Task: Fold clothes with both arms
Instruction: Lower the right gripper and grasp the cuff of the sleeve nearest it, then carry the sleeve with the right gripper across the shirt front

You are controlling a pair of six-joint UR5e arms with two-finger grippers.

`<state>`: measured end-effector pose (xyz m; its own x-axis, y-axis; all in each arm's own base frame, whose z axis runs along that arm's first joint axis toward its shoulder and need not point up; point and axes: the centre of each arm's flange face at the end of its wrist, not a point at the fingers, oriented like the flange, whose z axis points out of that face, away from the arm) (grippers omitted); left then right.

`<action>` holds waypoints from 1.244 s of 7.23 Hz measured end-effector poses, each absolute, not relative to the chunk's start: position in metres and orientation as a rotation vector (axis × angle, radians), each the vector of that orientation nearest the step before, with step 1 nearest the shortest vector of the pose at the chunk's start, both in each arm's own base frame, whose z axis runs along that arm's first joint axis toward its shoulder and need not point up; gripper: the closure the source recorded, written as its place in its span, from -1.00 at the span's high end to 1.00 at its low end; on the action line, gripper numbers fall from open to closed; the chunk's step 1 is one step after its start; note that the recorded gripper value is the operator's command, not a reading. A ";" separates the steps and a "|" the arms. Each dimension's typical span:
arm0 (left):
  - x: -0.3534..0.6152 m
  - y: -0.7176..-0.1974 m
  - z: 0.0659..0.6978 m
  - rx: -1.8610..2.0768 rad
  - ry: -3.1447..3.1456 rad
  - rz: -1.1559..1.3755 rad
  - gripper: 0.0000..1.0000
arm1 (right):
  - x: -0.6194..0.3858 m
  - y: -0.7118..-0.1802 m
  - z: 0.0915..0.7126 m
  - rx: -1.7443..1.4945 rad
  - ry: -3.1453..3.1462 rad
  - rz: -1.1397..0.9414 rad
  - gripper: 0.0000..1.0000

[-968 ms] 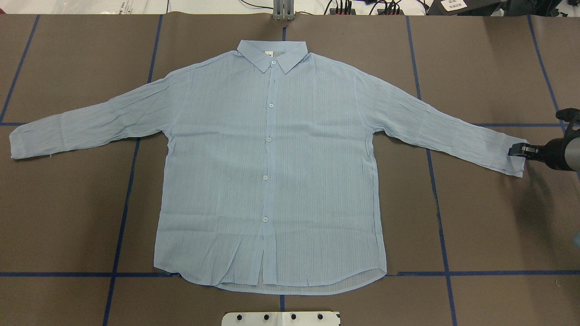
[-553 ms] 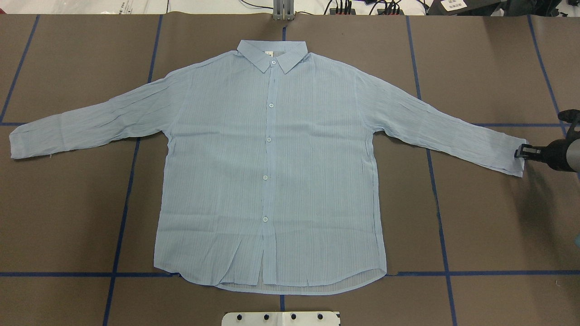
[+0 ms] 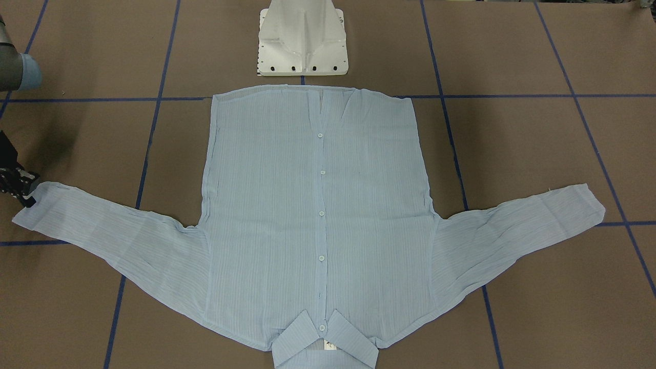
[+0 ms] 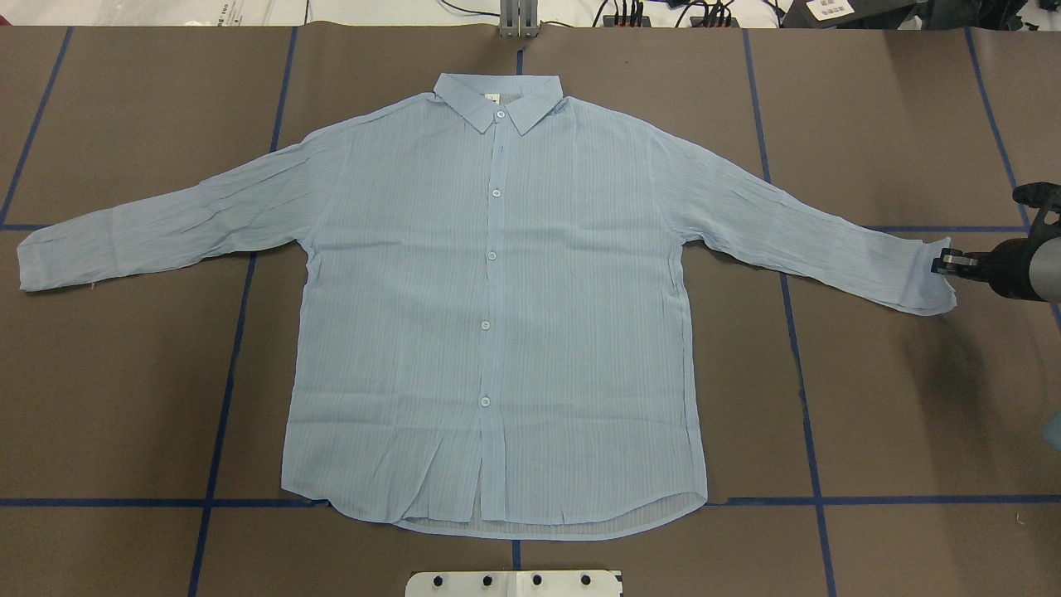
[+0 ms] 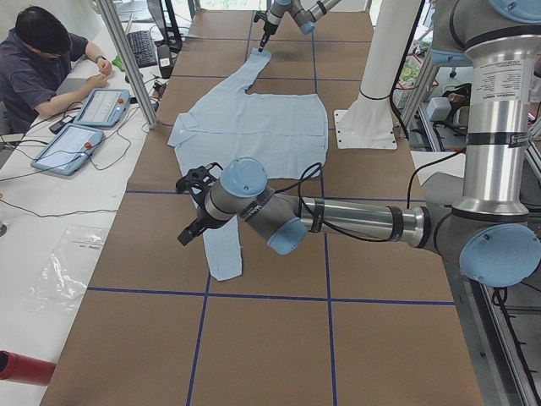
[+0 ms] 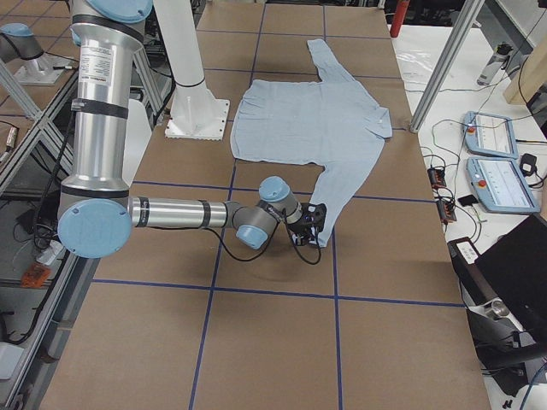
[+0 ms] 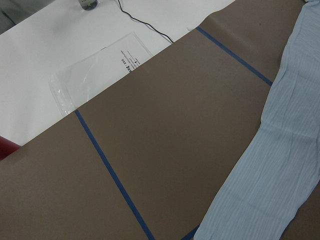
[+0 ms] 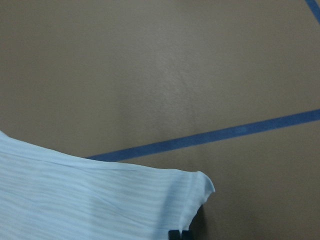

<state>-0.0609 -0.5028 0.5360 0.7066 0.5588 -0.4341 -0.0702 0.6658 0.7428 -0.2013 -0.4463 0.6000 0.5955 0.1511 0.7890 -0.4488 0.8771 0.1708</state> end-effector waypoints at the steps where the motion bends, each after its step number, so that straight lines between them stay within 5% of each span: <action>1: -0.061 -0.503 0.537 0.767 0.706 0.390 1.00 | -0.209 -0.456 0.559 0.425 -0.926 0.343 -1.00; 6: -0.061 -0.502 0.538 0.764 0.707 0.388 1.00 | -0.390 -0.557 0.303 0.781 -1.183 0.291 -1.00; 9: -0.061 -0.502 0.539 0.762 0.707 0.388 1.00 | -0.523 -0.531 0.212 0.856 -1.222 0.293 -1.00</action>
<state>-0.0612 -0.5021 0.5389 0.7069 0.5558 -0.4375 -0.0698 0.6703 0.7388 -0.5235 -0.5313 0.2123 0.3509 -0.2372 0.9059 -0.6224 0.6637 0.4149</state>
